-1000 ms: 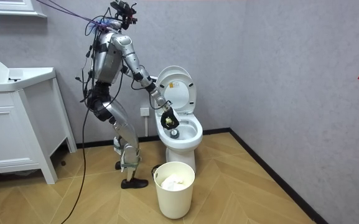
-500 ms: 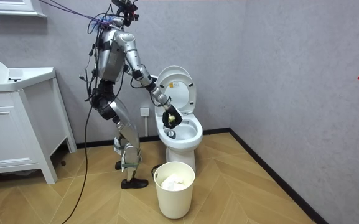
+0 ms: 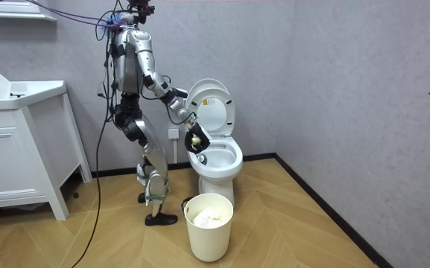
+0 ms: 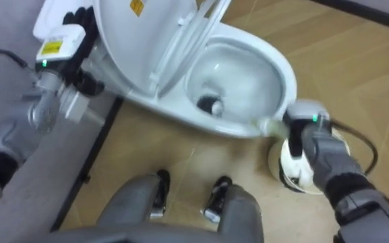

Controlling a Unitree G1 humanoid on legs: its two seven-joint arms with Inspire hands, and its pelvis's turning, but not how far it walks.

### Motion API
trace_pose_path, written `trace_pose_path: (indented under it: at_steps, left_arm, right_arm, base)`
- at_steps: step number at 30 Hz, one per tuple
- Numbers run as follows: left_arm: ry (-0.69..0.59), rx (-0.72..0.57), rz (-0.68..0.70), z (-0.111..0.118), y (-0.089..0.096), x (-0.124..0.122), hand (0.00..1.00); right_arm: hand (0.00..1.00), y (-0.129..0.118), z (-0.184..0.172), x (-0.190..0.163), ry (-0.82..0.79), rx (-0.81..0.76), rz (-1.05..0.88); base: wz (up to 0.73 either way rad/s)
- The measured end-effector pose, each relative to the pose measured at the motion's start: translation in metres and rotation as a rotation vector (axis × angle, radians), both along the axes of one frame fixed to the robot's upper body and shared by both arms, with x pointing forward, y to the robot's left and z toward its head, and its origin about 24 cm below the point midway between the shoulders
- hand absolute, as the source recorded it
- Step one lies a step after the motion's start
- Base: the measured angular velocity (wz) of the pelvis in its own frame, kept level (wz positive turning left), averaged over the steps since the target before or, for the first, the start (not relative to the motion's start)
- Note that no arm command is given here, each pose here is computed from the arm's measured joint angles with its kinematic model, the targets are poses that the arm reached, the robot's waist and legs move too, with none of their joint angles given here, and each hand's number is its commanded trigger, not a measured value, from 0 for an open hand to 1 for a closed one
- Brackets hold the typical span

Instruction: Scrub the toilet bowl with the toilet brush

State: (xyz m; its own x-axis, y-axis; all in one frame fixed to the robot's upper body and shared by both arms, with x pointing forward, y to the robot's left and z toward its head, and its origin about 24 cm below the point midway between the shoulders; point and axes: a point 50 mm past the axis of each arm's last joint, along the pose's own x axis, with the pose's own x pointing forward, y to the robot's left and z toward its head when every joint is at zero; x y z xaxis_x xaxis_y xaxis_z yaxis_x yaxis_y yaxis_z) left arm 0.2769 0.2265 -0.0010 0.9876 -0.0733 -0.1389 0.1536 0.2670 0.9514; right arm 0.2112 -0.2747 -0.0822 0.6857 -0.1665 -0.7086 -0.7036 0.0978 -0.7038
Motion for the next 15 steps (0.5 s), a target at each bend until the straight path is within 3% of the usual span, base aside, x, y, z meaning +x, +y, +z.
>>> trace_pose_path:
  at_steps: [9, 15]
  left_arm:
    - [0.053, -0.073, 0.152, -0.022, 0.026, -0.066, 0.00]
    - [-0.055, -0.086, 0.235, -0.009, 0.036, -0.095, 0.00]
  right_arm:
    - [1.00, -0.008, -0.031, -0.082, 0.106, 0.098, -0.178]
    - [1.00, -0.005, -0.036, -0.110, 0.126, 0.145, -0.242]
  base:
    - [-0.02]
    - [0.00]
